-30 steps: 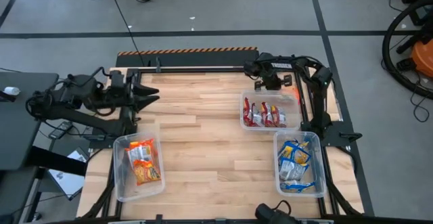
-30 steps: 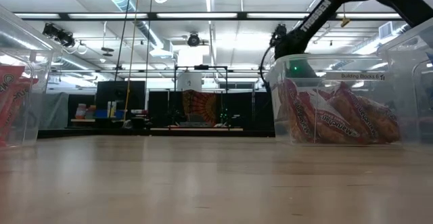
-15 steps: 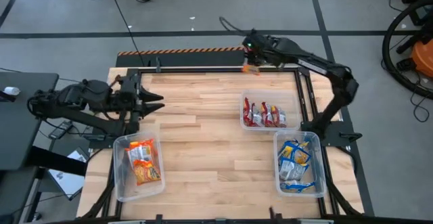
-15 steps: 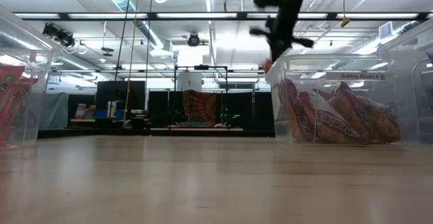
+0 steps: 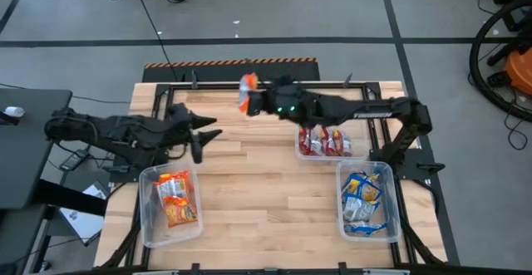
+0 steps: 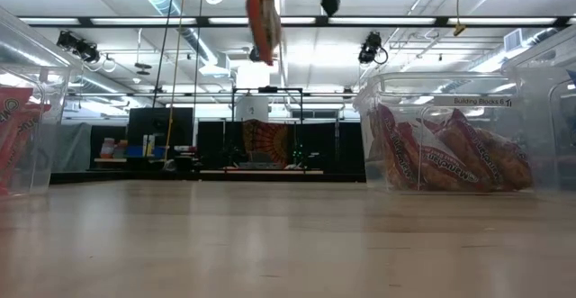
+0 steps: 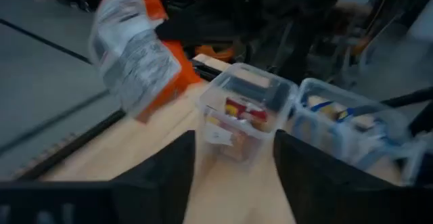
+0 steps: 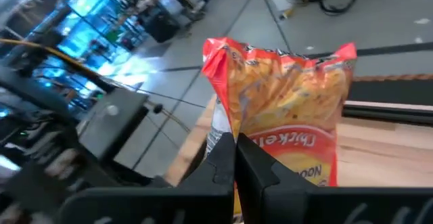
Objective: Sort Maruchan noodles
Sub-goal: Put the orange noodle pack into the left container
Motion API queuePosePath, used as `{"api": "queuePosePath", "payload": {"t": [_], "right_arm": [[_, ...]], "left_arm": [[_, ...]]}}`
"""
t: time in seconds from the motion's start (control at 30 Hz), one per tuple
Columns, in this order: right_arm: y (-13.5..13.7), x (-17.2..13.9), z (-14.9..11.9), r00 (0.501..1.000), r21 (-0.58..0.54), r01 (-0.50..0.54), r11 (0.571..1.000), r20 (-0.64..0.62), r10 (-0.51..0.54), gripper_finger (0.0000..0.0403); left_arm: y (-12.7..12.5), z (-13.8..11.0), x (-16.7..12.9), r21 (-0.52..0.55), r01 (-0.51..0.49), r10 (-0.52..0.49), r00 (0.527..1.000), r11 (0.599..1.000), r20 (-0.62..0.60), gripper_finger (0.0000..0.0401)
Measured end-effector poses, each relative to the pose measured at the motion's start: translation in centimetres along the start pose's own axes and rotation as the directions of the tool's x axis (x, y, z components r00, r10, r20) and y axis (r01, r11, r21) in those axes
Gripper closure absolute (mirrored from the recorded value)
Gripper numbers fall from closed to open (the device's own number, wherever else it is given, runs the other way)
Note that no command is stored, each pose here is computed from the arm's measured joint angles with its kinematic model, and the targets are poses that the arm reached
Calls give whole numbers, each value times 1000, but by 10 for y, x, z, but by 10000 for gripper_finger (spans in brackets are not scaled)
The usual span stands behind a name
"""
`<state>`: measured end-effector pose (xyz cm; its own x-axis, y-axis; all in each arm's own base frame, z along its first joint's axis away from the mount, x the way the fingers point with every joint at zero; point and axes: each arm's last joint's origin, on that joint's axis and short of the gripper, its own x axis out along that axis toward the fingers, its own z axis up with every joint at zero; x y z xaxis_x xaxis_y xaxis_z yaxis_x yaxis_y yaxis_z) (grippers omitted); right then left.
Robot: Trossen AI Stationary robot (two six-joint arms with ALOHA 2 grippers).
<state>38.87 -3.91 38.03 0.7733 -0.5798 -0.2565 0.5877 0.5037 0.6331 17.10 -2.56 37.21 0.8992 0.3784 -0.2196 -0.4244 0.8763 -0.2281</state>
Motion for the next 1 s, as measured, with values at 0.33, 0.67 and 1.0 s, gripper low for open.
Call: {"api": "queuePosePath", "payload": {"t": [0.33,0.67,1.0], "right_arm": [[11,21,-34,997,-38,-24,999,69,26,398],[13,29,-28,990,58,-100,993,109,93,398],[6,34,-24,993,87,-85,993,90,77,398]], "left_arm": [[-6,-13,50,183,-312,305,950,932,70,109],[10,-14,84,304,-429,425,901,851,84,108],[28,-6,94,324,-452,449,889,831,90,122]]}}
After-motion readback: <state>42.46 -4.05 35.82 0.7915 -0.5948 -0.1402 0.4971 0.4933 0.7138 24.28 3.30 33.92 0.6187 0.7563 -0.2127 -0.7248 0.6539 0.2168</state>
